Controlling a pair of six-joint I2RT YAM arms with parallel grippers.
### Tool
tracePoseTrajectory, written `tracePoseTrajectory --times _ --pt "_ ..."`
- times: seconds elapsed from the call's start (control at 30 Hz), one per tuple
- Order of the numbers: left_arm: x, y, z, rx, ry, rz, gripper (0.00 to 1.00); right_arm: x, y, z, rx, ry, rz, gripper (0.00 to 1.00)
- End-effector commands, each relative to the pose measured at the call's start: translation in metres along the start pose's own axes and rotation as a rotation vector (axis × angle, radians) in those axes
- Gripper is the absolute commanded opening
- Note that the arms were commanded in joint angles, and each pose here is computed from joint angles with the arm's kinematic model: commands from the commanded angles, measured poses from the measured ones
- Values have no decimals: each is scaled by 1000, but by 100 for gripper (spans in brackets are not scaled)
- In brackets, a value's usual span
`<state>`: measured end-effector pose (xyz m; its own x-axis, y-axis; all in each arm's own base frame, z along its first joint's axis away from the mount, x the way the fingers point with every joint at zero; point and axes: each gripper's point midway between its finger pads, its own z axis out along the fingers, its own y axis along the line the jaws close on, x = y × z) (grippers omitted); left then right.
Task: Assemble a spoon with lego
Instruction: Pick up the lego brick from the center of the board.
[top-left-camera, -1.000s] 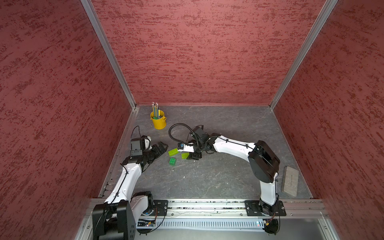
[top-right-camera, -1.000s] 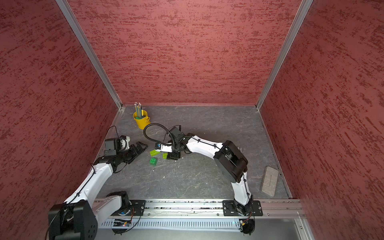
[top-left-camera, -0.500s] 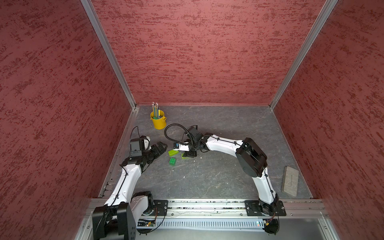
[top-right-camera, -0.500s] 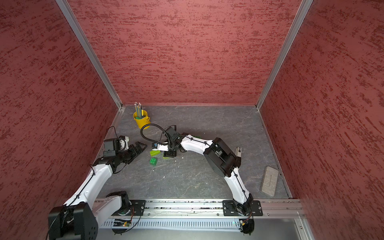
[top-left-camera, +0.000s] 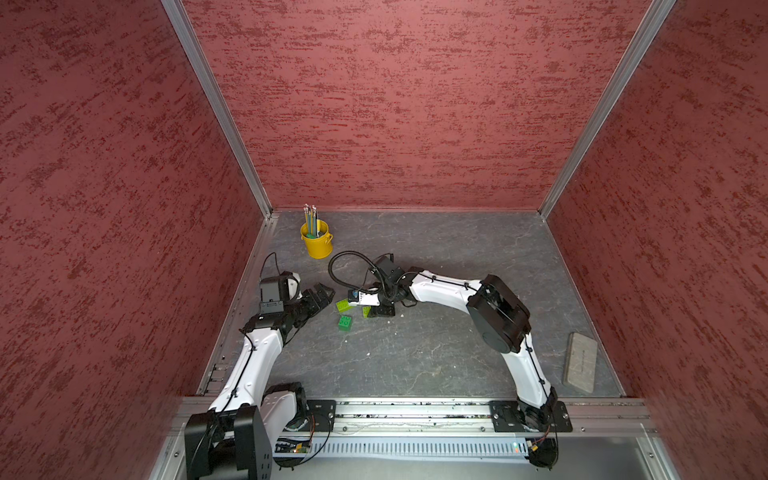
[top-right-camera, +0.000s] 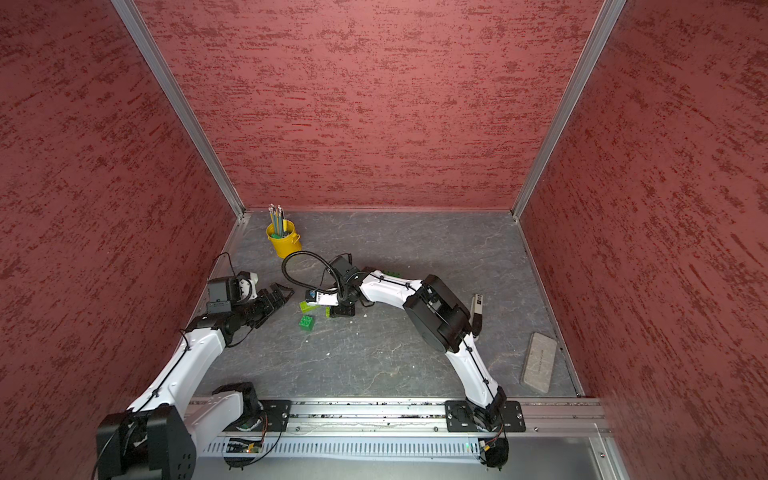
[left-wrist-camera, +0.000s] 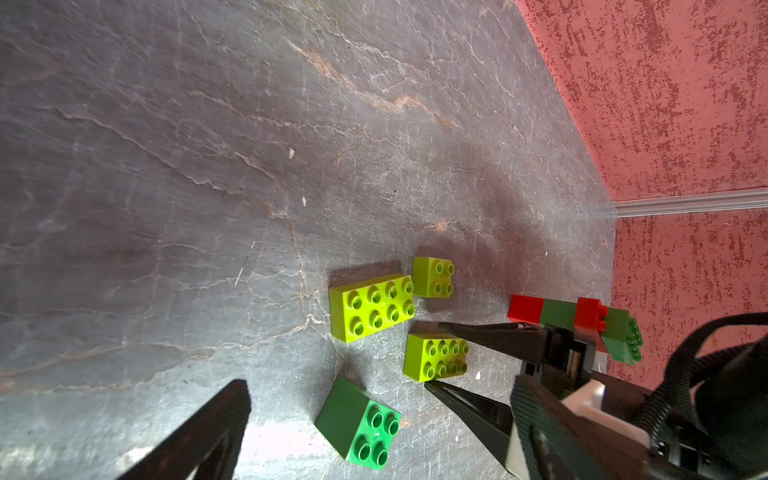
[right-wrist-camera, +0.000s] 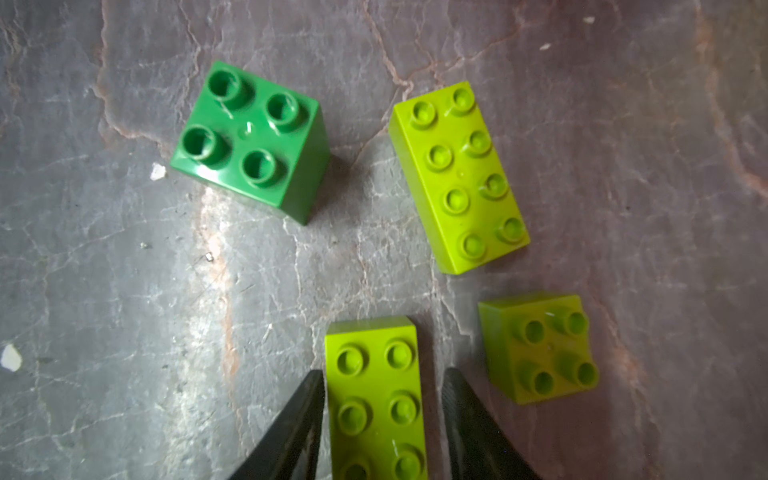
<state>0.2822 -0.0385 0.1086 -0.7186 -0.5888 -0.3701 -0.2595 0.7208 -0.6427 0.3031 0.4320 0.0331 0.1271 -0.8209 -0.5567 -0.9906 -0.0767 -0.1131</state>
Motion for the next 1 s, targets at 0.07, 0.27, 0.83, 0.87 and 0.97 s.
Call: tracePoseTrajectory --times 0.07,0.27,0.83,0.87,0.97 --pt "-2 1 -1 2 -14 1 100 -1 -1 2 -17 2 -8 36" --pt "0 -2 -1 6 -10 17 100 -12 -4 -15 -4 -28 10 22" --pt "17 -73 17 168 -7 306 100 16 -61 -216 299 39 302 25" --pt "20 -78 19 183 -1 327 100 26 -62 -224 310 56 324 25" --pt "25 -91 29 202 29 372 100 49 -63 -242 336 82 370 25"
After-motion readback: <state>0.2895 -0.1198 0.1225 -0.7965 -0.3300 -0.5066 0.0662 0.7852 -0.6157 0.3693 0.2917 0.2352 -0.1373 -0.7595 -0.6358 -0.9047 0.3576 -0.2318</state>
